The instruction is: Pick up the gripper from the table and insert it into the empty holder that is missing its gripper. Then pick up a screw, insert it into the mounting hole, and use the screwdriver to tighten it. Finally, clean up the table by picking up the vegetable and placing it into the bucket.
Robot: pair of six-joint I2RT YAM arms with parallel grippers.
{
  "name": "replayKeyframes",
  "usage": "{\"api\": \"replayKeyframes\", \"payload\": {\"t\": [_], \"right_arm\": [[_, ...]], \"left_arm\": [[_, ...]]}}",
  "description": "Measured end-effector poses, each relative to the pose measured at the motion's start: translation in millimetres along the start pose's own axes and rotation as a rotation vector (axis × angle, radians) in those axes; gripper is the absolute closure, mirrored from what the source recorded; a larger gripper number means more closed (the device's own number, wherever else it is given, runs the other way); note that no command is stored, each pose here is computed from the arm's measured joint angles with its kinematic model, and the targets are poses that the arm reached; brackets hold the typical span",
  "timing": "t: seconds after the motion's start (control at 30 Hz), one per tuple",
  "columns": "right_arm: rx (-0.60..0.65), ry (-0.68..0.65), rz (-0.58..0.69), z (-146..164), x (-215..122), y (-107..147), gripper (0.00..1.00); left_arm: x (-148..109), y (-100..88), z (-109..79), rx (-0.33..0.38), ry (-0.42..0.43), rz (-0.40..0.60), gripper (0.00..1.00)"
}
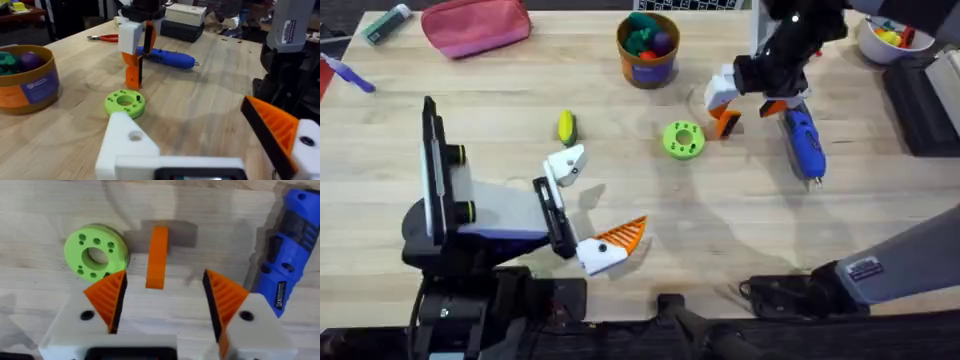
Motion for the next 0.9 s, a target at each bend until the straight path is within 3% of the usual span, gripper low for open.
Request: {"api": "replayKeyframes", "payload": {"t": [0.9], "right_arm": [[-0.02,0.017,0.01,15.1,13.7,-3.0,0.258]], "left_arm": [[0.0,0.0,0.0,0.0,0.0,0.0,0.015]]}}
Point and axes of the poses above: each hand's point on the last joint's axis, 136 mm out from that joint toward the fingers, its own x axis out along the fingers, its own z axis along the line the jaws close on, y = z × x, the point moved 8 cm from there along -x, back along the fingers, and after that the axes turned 4 degrees about -x, right-handed, at the moved point
